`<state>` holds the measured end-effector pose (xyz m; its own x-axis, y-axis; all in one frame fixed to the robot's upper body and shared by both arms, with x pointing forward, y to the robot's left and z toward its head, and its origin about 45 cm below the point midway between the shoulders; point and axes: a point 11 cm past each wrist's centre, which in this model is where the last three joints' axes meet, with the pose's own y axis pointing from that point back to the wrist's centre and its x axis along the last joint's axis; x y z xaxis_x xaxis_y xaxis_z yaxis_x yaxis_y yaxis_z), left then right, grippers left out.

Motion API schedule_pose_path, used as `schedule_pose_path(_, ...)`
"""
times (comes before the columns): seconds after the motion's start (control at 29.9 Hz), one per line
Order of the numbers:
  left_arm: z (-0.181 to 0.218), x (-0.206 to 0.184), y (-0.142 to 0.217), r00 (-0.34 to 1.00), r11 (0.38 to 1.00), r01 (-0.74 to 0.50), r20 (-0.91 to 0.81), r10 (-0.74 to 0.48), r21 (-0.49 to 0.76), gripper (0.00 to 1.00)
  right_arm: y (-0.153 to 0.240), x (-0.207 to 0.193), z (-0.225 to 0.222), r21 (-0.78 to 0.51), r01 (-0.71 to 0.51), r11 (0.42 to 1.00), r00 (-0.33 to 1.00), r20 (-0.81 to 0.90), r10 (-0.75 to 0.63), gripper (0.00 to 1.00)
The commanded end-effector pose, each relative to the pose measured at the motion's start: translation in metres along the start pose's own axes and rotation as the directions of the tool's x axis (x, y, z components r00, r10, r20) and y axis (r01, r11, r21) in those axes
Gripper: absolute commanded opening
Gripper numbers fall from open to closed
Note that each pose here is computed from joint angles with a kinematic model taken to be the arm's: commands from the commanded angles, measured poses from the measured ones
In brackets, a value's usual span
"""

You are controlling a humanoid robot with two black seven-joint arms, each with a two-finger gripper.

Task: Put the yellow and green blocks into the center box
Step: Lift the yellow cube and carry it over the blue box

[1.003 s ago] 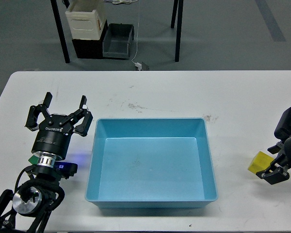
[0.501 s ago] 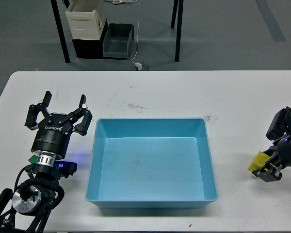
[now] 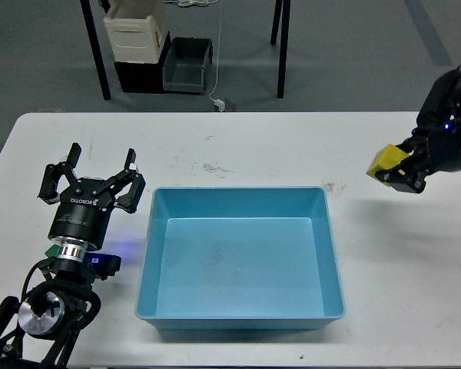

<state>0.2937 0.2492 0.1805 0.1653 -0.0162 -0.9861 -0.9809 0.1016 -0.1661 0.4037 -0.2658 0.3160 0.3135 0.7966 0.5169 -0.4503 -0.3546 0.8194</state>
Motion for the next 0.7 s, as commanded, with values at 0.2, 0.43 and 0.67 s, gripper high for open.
schedule_pose_path(0.2, 0.028, -0.028, -0.026, 0.991, 0.997, 0.056, 0.122, -0.061, 0.047, 1.0, 0.0, 0.124, -0.087, 0.26, -0.174, 0.95, 0.965, -0.144, 0.217, 0.04)
schedule_pose_path(0.43, 0.065, -0.042, -0.036, 0.95, 0.992, -0.015, 0.311, -0.024, 0.124, 1.0, -0.05, 0.111, -0.132, 0.359, -0.035, 0.933, 0.97, -0.211, 0.118, 0.07)
schedule_pose_path(0.67, 0.136, -0.054, -0.034, 0.851, 0.99, -0.117, 0.522, 0.061, 0.073, 1.0, -0.09, 0.088, -0.158, 0.428, 0.01, 0.904, 0.984, -0.165, 0.068, 0.17)
